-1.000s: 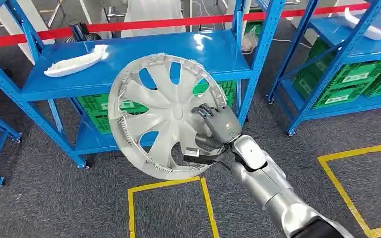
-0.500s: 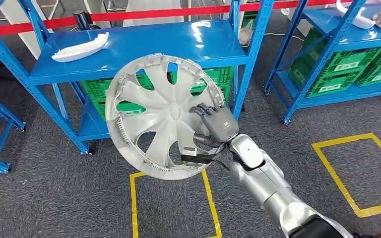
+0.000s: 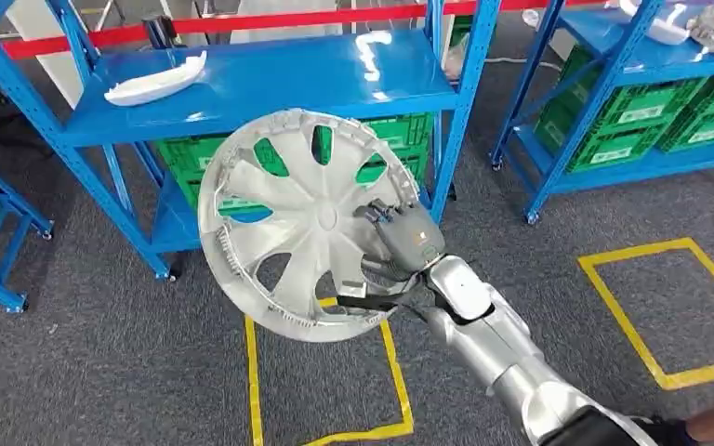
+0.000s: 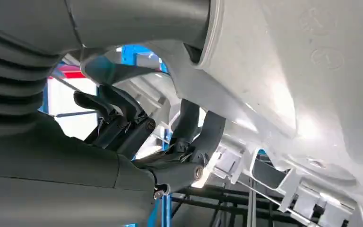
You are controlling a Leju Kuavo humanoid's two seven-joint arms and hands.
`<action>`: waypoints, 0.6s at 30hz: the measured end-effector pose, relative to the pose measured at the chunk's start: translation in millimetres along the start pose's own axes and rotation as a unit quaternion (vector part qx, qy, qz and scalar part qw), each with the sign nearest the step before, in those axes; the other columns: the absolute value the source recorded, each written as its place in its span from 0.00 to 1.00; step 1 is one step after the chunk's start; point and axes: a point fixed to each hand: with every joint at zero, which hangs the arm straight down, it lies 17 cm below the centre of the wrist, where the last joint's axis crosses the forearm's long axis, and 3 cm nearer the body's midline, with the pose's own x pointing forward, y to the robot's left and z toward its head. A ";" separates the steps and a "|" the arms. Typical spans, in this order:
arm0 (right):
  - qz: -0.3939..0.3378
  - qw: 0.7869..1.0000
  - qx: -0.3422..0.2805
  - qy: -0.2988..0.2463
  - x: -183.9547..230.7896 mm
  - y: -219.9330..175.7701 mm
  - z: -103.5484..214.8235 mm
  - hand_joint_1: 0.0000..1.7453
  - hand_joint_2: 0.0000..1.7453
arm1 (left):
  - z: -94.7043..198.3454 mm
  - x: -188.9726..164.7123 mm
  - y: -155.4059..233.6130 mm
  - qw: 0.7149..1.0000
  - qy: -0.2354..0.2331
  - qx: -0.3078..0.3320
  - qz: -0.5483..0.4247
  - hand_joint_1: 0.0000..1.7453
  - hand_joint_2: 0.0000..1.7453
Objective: Take the parts from the cabinet and place them on the table.
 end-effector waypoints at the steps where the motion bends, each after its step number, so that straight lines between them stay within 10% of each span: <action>1: 0.001 1.000 -0.001 -0.001 1.6 -0.3 -0.6 1.00 0.00 | 0.4 -1.6 -0.2 1.000 0.002 0.000 0.000 0.00 1.00; 18: 0.005 1.000 -0.004 0.003 3.7 1.6 1.6 1.00 0.00 | 1.5 -1.8 -1.2 1.000 -0.005 -0.001 -0.011 0.00 1.00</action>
